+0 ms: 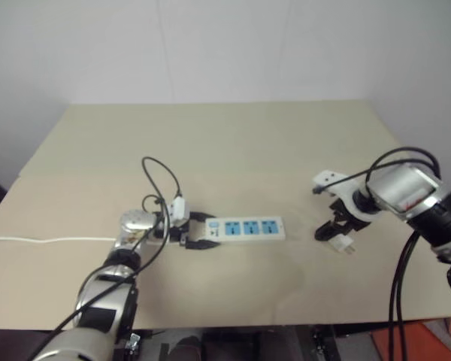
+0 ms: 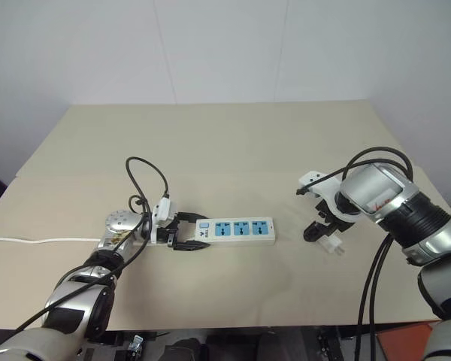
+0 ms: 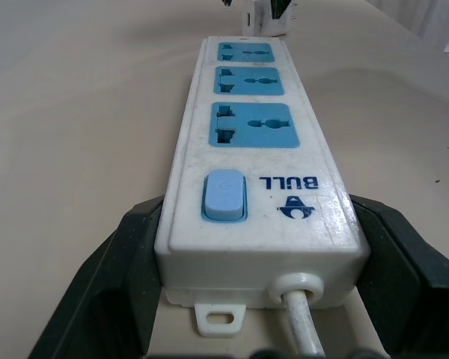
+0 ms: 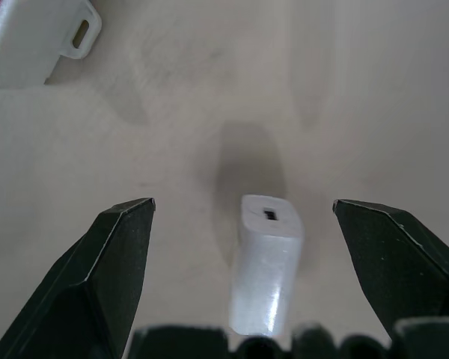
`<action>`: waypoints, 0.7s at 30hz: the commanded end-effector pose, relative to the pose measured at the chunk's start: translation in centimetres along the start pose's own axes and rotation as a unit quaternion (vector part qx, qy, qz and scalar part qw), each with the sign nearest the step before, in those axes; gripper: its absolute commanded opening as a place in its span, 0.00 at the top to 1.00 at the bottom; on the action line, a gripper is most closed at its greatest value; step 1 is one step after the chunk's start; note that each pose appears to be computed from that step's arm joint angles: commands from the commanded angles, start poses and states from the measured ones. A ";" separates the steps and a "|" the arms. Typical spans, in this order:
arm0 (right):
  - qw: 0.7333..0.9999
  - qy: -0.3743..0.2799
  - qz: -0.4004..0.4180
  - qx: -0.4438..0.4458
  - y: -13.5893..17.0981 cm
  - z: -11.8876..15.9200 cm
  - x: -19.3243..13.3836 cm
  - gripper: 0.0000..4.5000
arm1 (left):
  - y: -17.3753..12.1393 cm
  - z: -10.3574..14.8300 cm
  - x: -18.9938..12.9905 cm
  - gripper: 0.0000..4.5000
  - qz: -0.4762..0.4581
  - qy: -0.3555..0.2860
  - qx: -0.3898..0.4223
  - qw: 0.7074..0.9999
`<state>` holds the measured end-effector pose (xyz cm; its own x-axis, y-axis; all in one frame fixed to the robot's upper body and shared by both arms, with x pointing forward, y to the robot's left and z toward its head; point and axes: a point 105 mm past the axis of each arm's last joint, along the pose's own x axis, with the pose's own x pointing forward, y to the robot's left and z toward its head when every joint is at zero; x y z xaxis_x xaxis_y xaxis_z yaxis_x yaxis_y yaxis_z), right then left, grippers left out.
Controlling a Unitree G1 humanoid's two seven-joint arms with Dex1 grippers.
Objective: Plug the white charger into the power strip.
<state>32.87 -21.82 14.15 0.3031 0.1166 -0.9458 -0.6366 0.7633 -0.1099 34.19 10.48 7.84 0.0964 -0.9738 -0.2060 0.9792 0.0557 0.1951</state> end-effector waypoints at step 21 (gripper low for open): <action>0.999 -0.005 -0.015 0.050 -1.2 -0.6 0.5 0.00 | -0.1 -0.6 0.1 0.28 -0.003 0.025 0.001 1.000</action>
<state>33.11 -22.87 13.20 0.3048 0.0970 -0.9475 -0.5650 0.8193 -0.0978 34.34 10.44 7.70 0.1058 -0.9700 -0.2188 0.9789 0.0629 0.1945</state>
